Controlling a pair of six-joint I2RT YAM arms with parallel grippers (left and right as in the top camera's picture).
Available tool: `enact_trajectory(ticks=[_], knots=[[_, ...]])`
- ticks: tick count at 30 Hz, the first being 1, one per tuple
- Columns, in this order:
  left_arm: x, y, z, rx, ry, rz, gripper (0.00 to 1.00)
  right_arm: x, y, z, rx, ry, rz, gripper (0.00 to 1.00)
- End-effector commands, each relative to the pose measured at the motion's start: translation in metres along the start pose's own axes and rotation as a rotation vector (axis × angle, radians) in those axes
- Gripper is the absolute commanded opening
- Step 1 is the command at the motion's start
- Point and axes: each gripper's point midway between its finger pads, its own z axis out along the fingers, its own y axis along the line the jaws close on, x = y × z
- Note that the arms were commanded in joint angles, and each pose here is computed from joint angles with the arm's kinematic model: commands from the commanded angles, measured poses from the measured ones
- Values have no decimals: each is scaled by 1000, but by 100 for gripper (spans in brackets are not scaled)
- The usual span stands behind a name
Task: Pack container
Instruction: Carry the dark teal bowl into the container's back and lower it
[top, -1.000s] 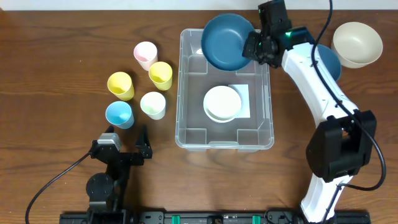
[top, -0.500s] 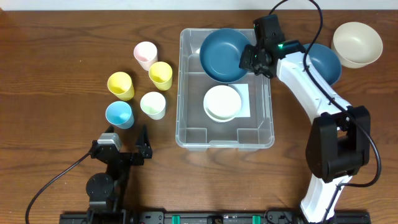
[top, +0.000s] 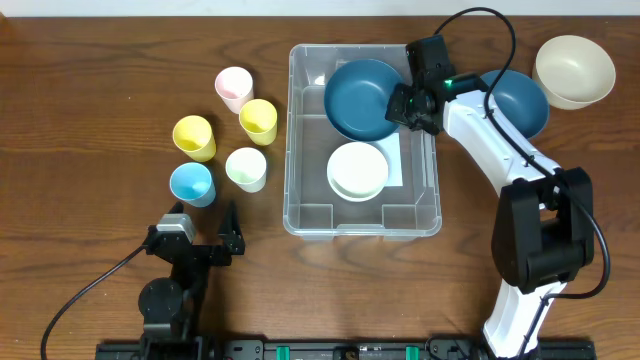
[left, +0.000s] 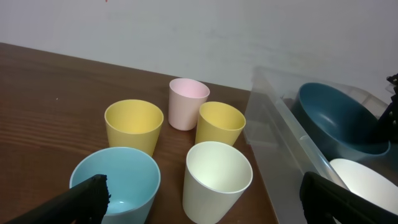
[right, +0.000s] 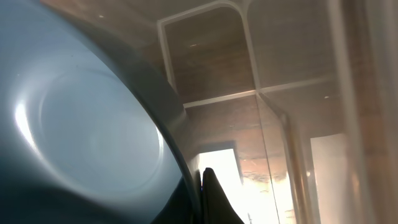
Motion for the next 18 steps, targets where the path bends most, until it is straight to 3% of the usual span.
enact_trajectory(ticks=[1,8,14,18], knots=[[15,6,2,-17,34,13,98,9,9,5,-31,33,15,3],[15,6,2,-17,34,13,98,15,5,5,-15,54,20,7],[15,6,2,-17,34,13,98,16,7,5,-26,61,16,39],[15,6,2,-17,34,13,98,17,12,2,-52,70,-6,43]])
